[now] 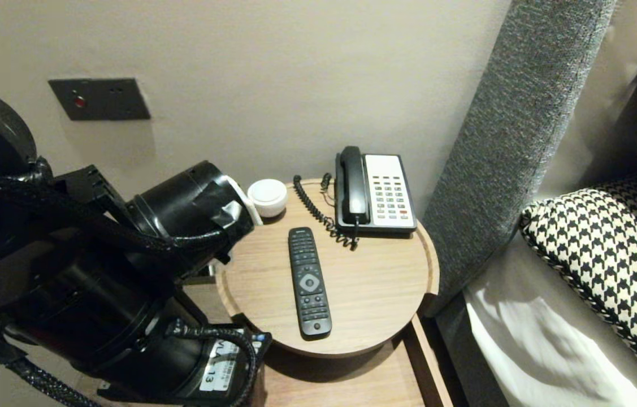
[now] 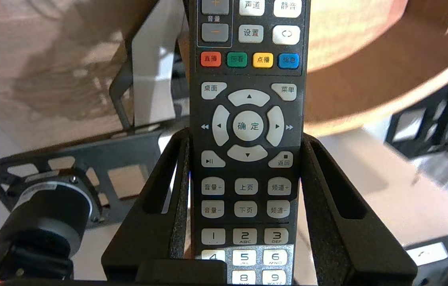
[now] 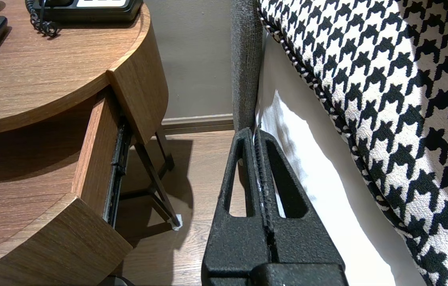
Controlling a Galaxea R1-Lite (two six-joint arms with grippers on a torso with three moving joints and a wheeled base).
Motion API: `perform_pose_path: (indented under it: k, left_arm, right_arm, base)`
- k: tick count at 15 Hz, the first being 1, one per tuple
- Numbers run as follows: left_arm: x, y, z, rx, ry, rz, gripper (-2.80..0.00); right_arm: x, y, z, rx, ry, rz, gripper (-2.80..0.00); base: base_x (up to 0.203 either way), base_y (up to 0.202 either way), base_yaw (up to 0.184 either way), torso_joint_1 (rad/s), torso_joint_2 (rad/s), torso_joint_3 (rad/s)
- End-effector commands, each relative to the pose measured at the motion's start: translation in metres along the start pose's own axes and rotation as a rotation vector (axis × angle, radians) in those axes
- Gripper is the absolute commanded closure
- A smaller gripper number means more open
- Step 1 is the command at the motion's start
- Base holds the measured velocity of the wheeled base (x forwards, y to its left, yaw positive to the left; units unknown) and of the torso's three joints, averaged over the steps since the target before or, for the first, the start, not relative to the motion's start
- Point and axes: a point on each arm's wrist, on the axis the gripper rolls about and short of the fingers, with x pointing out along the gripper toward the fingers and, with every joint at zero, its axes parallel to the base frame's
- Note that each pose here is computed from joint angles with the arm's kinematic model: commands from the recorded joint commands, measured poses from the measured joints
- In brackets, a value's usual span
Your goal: Put the remote controls on the table in the drawer one by one
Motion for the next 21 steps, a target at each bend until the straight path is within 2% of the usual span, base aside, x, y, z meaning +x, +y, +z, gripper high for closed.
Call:
perform_pose_path:
  k: [1, 4, 7, 12, 19, 21]
  left_arm:
    - [0.008, -0.007, -0.005, 0.027, 0.053, 0.013, 0.0]
    - [0.02, -0.014, -0.006, 0.038, 0.137, -0.007, 0.0]
    - [0.035, -0.02, -0.003, 0.042, 0.167, 0.014, 0.0]
    - [0.056, -0.027, 0.002, 0.041, 0.189, 0.052, 0.0]
    - [0.083, -0.036, 0.01, 0.047, 0.195, 0.059, 0.0]
    - [0.092, -0.041, 0.012, 0.055, 0.177, 0.055, 0.0]
  right_arm:
    - [0.002, 0.0, -0.011, 0.0, 0.039, 0.0, 0.0]
    - [0.002, 0.0, -0.011, 0.0, 0.039, 0.0, 0.0]
    - [0.002, 0.0, -0.011, 0.0, 0.039, 0.0, 0.0]
    - [0.002, 0.0, -0.011, 0.0, 0.039, -0.002, 0.0]
    - [0.002, 0.0, -0.011, 0.0, 0.039, 0.0, 0.0]
    - [0.002, 0.0, -0.011, 0.0, 0.039, 0.0, 0.0]
  base:
    - [0.0, 0.0, 0.0, 0.0, 0.0, 0.0]
    - [0.0, 0.0, 0.0, 0.0, 0.0, 0.0]
    - [0.0, 0.0, 0.0, 0.0, 0.0, 0.0]
    - [0.0, 0.0, 0.0, 0.0, 0.0, 0.0]
    - [0.0, 0.0, 0.0, 0.0, 0.0, 0.0]
    - [0.0, 0.0, 0.0, 0.0, 0.0, 0.0]
